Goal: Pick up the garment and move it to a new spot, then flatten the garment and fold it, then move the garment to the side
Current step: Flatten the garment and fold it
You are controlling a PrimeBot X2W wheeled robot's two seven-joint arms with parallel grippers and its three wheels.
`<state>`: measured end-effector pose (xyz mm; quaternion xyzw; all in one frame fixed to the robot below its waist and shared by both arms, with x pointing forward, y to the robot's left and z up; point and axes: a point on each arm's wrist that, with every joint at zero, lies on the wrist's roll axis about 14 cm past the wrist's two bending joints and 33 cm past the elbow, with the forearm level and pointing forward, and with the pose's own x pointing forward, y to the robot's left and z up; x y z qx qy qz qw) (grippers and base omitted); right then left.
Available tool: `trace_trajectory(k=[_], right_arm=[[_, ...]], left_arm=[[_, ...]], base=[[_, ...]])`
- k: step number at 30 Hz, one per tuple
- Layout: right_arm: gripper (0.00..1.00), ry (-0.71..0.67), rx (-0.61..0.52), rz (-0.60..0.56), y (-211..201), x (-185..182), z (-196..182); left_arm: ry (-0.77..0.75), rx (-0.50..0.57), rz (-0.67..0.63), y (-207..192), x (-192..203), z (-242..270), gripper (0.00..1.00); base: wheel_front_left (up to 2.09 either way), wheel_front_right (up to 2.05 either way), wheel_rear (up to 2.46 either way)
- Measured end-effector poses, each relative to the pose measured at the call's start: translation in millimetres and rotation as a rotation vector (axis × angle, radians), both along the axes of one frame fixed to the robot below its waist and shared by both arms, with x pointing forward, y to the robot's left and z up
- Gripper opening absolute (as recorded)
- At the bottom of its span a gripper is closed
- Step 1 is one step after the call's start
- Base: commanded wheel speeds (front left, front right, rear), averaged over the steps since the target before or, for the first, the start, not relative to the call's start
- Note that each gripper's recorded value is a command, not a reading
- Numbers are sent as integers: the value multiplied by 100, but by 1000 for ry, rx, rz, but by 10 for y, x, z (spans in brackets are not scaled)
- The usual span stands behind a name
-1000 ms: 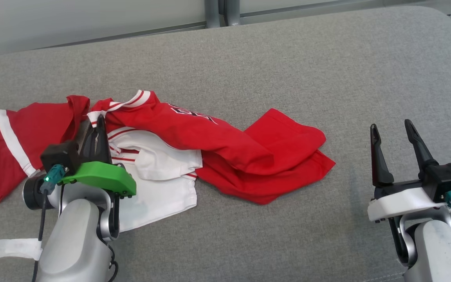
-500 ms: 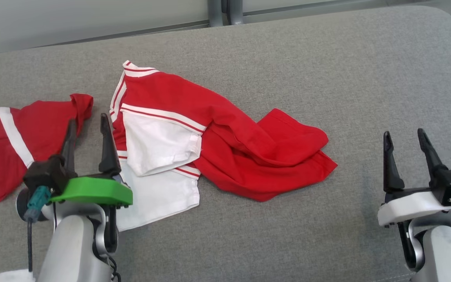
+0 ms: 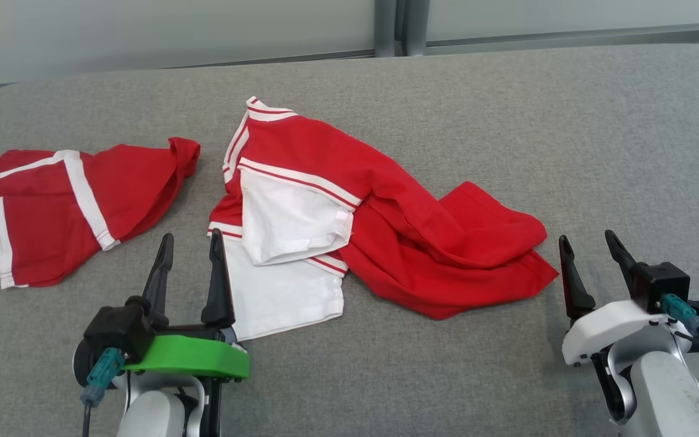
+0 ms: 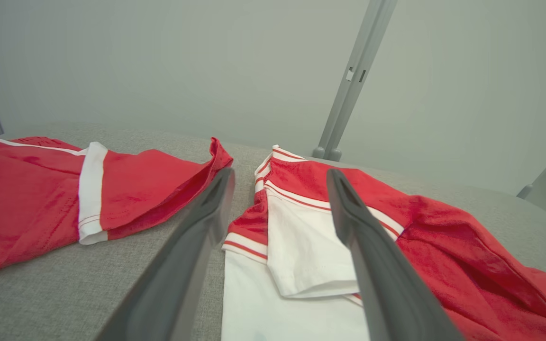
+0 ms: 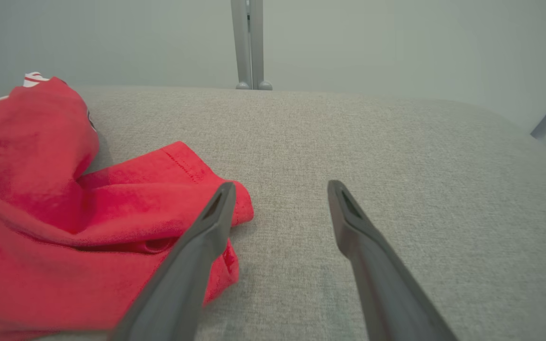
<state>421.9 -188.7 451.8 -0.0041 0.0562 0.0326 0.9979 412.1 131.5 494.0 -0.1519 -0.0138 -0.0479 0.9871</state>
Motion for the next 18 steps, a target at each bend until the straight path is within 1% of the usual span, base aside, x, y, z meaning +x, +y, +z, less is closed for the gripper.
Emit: trace_trajectory(k=[8, 13, 18], right_arm=[[100, 121, 40, 68, 223, 236, -186], [100, 231, 56, 114, 363, 260, -378], [100, 303, 59, 126, 382, 267, -497]], left_arm=[[-31, -6, 36, 66, -106, 138, 100], [-34, -8, 69, 163, -148, 161, 100], [-34, -11, 85, 206, -169, 169, 100]], base=[[0, 0, 0], [0, 0, 0], [0, 0, 0]])
